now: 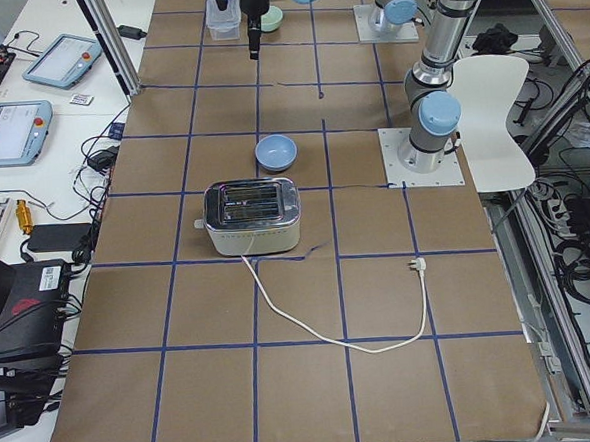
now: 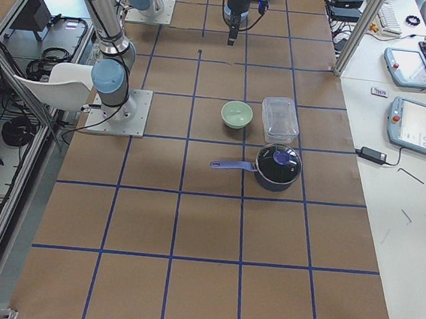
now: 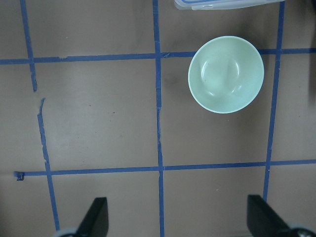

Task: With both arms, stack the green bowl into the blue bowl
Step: 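Lower left gripper to blue bowl rim while right gripper descends to green bowl, then grasp blue bowl rim with left gripper while right gripper grasps green bowl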

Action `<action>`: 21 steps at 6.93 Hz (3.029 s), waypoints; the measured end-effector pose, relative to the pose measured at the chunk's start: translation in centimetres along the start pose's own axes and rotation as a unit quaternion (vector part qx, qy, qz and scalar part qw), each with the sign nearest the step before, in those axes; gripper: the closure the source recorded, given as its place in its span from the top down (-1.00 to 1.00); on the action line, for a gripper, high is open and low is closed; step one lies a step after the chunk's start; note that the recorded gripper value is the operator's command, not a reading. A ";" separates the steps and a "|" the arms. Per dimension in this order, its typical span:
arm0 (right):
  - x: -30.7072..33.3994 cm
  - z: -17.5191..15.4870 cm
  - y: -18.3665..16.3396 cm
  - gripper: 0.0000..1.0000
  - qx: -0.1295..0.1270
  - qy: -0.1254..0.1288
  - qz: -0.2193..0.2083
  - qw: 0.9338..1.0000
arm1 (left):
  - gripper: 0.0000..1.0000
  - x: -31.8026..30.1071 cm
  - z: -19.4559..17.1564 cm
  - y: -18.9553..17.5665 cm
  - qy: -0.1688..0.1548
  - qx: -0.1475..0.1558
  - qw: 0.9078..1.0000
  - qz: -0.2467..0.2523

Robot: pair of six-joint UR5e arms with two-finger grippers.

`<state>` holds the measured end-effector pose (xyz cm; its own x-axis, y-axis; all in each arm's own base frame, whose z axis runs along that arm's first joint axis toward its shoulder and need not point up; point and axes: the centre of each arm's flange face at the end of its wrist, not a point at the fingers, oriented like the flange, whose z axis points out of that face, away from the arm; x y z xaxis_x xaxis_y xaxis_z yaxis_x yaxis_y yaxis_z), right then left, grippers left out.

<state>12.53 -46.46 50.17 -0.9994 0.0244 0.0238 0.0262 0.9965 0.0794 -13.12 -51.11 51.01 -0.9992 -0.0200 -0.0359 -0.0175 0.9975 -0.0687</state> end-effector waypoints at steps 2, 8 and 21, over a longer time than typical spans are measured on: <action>0.0 -0.1 -0.2 1.00 0.010 0.000 -0.001 1.000 | 1.00 0.0 0.1 0.0 0.000 -0.001 1.000 0.000; 0.0 -0.1 -0.3 1.00 0.014 0.001 0.000 1.000 | 1.00 -8.9 6.5 0.2 0.004 -0.050 0.998 0.032; 2.1 18.0 -8.4 1.00 -0.020 0.002 0.022 1.000 | -1.00 -17.7 29.3 3.8 0.032 -0.085 0.995 0.027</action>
<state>9.77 -53.33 31.60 -0.9972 0.0670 0.0321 0.0703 0.9906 0.1173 5.61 -48.94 22.15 -0.9990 0.0338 0.0294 0.0366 0.9942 0.1013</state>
